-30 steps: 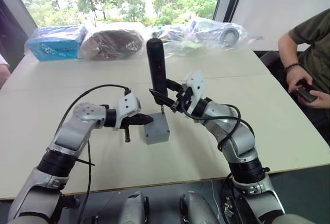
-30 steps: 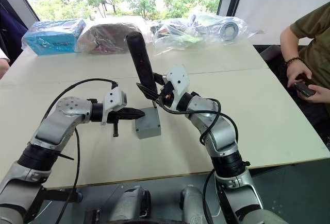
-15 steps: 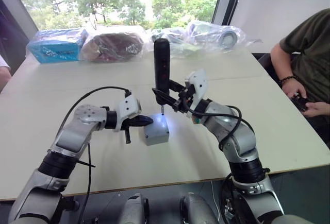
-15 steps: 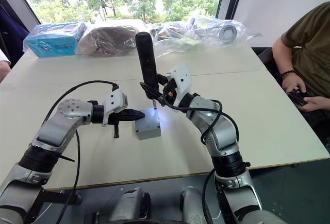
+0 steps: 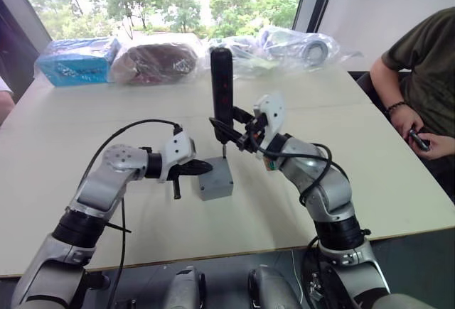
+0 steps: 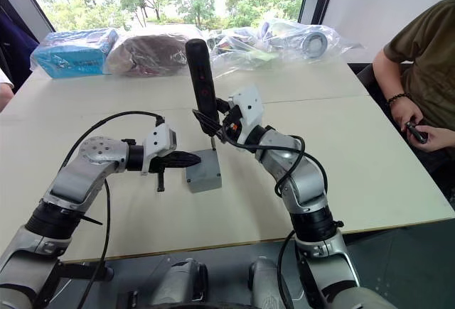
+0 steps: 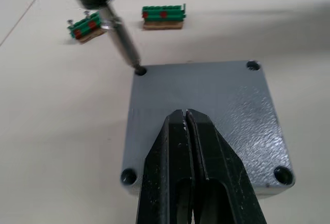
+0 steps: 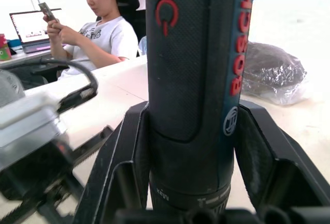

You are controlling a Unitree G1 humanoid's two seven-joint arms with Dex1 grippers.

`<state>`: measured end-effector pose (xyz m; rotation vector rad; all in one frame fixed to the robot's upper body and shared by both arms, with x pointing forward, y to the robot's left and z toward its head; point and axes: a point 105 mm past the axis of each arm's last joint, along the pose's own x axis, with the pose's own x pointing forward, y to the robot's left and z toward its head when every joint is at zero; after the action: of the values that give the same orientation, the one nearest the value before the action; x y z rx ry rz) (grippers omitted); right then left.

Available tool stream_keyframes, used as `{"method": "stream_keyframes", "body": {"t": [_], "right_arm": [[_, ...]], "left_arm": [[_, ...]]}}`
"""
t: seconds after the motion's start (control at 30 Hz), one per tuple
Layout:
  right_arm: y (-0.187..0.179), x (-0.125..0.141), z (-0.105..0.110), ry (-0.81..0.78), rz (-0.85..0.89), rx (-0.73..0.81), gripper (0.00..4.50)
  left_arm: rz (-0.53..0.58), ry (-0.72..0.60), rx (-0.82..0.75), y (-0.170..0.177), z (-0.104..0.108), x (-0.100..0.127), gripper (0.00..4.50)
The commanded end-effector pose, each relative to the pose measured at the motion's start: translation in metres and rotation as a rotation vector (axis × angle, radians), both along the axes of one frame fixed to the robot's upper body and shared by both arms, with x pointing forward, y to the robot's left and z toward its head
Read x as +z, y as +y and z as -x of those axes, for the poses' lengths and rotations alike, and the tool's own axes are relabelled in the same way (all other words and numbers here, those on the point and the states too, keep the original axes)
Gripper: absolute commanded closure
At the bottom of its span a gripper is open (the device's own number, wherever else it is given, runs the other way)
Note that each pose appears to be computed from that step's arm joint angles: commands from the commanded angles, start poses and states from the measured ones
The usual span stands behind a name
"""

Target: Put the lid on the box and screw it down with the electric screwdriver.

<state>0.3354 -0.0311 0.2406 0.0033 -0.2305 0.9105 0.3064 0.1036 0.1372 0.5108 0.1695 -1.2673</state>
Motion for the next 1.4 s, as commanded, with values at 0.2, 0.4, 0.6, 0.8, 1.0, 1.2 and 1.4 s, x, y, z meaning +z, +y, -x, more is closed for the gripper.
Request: {"method": "stream_keyframes", "body": {"t": [0.2, 0.4, 0.6, 0.8, 1.0, 1.2, 1.4], "right_arm": [[-0.064, 0.066, -0.016, 0.092, 0.089, -0.228, 2.7], [-0.116, 0.031, -0.032, 0.413, 0.338, -0.414, 2.7], [-0.143, -0.01, -0.033, 0.621, 0.519, -0.473, 2.7], [-0.174, -0.06, -0.036, 0.916, 0.588, -0.565, 2.7], [-0.18, -0.089, -0.039, 1.041, 0.588, -0.581, 2.7], [-0.183, -0.104, -0.039, 1.081, 0.606, -0.579, 1.75], [-0.178, -0.078, -0.048, 0.982, 0.545, -0.559, 0.04]], "left_arm": [[0.086, -0.128, -0.079, -0.01, 0.009, 0.057, 4.5], [0.161, -0.173, -0.133, -0.01, 0.019, 0.094, 4.5], [0.158, -0.185, -0.144, -0.005, 0.026, 0.103, 4.5], [0.147, -0.194, -0.123, -0.001, 0.03, 0.104, 4.5], [0.133, -0.196, -0.095, 0.003, 0.03, 0.1, 4.5], [0.123, -0.195, -0.084, 0.004, 0.03, 0.098, 4.5], [0.107, -0.178, -0.07, 0.009, 0.031, 0.095, 4.5]]}}
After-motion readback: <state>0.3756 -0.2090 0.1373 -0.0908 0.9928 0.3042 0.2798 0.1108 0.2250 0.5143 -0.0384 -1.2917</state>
